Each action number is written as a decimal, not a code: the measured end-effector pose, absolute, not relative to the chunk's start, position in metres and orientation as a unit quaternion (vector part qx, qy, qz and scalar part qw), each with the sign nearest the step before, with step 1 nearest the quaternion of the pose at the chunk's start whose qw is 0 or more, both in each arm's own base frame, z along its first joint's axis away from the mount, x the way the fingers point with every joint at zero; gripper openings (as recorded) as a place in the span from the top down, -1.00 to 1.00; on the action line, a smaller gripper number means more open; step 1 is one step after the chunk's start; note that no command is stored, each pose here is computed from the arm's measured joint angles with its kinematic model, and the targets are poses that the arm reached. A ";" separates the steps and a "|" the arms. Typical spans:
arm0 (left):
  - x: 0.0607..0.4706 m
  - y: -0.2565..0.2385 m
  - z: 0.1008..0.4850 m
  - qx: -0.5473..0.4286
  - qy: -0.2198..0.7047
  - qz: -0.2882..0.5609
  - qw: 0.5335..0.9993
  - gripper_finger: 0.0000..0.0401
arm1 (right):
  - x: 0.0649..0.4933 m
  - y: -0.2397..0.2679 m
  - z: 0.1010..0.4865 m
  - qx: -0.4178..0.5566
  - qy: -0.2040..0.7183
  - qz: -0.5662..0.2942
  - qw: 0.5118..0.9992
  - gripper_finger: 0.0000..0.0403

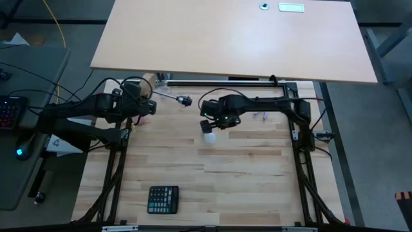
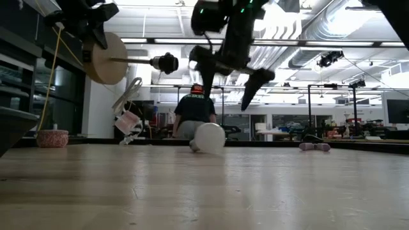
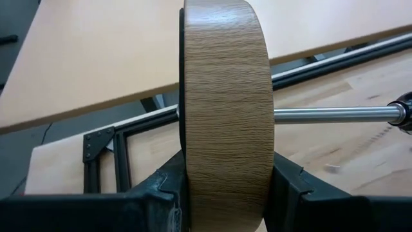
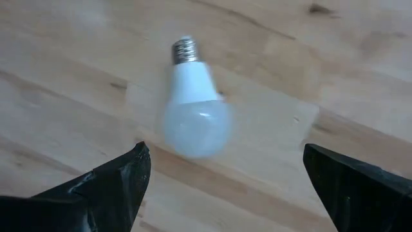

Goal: Screw lightbulb
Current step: Insert the white lightbulb into the brown lamp

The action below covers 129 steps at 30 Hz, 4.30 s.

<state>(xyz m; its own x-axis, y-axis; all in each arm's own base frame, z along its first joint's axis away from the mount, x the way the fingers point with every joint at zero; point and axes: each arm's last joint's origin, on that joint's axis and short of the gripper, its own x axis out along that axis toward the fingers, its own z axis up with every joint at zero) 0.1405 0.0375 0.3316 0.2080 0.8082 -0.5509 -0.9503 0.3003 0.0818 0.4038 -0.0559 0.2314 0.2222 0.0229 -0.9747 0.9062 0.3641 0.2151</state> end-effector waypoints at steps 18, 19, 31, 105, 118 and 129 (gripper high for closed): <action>0.140 0.037 0.331 -0.129 0.266 0.570 0.766 0.41 | 0.425 -0.092 0.154 0.218 0.614 -0.277 0.706 -0.97; 0.140 0.037 0.331 -0.130 0.267 0.569 0.767 0.41 | 0.424 -0.094 0.148 0.215 0.626 -0.269 0.700 -0.97; 0.140 0.037 0.331 -0.133 0.265 0.570 0.766 0.41 | 0.436 -0.104 0.153 0.035 0.657 -0.139 0.740 -0.97; 0.104 0.016 0.348 -0.054 0.198 0.488 0.848 0.41 | 0.406 -0.095 0.291 0.219 0.472 0.191 0.832 -0.16; 0.100 0.013 0.333 -0.030 0.181 0.480 0.858 0.41 | 0.414 -0.106 0.318 0.357 0.379 0.215 0.826 -0.16; 0.094 0.015 0.358 0.023 0.158 0.487 0.859 0.40 | 0.412 -0.112 0.319 0.401 0.380 0.221 0.804 -0.16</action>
<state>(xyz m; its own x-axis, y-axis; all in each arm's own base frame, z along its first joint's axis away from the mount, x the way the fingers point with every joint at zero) 0.0945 0.0146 0.3576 0.4761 0.8431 -0.2498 -0.8288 0.5252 0.1931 0.4120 -0.1121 0.3195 0.6142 0.6592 -0.4339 -0.0505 0.5815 0.8120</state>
